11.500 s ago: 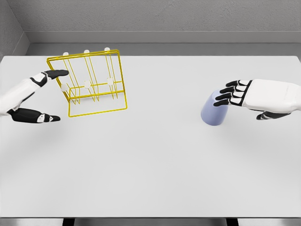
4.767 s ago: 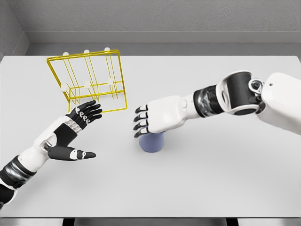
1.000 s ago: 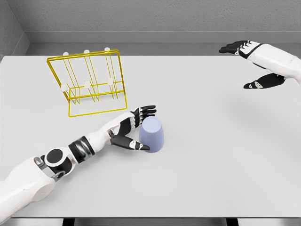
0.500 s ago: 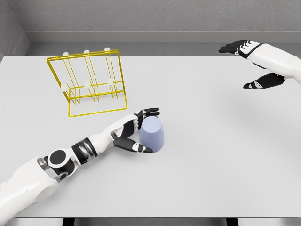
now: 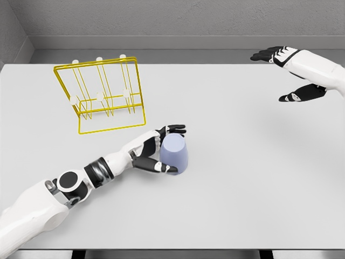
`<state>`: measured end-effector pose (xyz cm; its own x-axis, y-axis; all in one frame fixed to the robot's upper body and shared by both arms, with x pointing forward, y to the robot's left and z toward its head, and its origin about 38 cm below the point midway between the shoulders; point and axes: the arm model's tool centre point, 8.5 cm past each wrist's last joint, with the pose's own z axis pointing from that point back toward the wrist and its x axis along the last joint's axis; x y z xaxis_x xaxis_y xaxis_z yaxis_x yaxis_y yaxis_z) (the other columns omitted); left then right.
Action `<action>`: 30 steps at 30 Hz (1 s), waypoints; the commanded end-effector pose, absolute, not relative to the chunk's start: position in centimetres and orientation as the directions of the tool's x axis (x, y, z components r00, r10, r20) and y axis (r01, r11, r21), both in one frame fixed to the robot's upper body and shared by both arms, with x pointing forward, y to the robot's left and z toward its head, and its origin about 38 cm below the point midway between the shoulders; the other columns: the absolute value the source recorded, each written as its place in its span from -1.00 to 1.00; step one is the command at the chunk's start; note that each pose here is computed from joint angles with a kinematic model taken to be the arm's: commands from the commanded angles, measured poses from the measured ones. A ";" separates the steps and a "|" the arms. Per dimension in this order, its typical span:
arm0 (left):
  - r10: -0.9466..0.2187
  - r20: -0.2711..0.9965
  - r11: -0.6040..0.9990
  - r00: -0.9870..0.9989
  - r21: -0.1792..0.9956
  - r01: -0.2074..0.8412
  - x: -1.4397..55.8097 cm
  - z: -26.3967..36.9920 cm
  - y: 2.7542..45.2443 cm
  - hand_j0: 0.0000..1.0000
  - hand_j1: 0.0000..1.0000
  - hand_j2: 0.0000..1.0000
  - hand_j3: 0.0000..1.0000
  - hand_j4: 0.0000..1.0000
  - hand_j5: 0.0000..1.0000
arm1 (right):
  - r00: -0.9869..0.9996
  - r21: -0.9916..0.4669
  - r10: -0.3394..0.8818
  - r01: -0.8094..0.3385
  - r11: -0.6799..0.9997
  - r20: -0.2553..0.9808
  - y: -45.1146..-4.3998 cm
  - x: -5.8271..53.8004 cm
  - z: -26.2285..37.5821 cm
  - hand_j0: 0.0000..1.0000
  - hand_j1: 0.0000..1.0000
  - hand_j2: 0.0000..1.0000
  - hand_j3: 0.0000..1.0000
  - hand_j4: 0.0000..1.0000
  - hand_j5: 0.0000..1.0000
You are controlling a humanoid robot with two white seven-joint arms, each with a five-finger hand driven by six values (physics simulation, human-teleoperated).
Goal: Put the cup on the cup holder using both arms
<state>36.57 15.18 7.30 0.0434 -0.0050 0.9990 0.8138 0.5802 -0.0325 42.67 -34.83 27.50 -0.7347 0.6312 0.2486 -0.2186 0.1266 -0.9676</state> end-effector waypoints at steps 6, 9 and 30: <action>0.014 0.999 0.588 0.039 -0.039 0.808 36.8 7.6 15.3 0.28 0.28 0.28 0.28 0.28 0.28 | -0.734 -0.966 0.630 -0.220 0.134 0.254 -34.9 42.7 27.6 1.00 1.00 1.00 1.00 1.00 1.00; 0.027 0.999 0.588 0.024 -0.035 0.808 36.8 7.8 15.3 0.22 0.22 0.22 0.22 0.22 0.22 | -0.734 -0.966 0.630 -0.220 0.134 0.254 -34.9 42.7 27.6 1.00 1.00 1.00 1.00 1.00 1.00; 0.050 0.999 0.588 0.001 -0.030 0.808 37.5 9.2 15.2 0.23 0.23 0.23 0.23 0.23 0.23 | -0.734 -0.966 0.630 -0.220 0.135 0.255 -34.9 42.7 27.6 1.00 1.00 1.00 1.00 1.00 1.00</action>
<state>37.45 15.16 9.07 -0.0025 0.0412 0.9991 0.8097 0.5865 -0.0222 42.66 -34.85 27.52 -0.7347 0.6310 0.2491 -0.2187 0.1273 -0.9675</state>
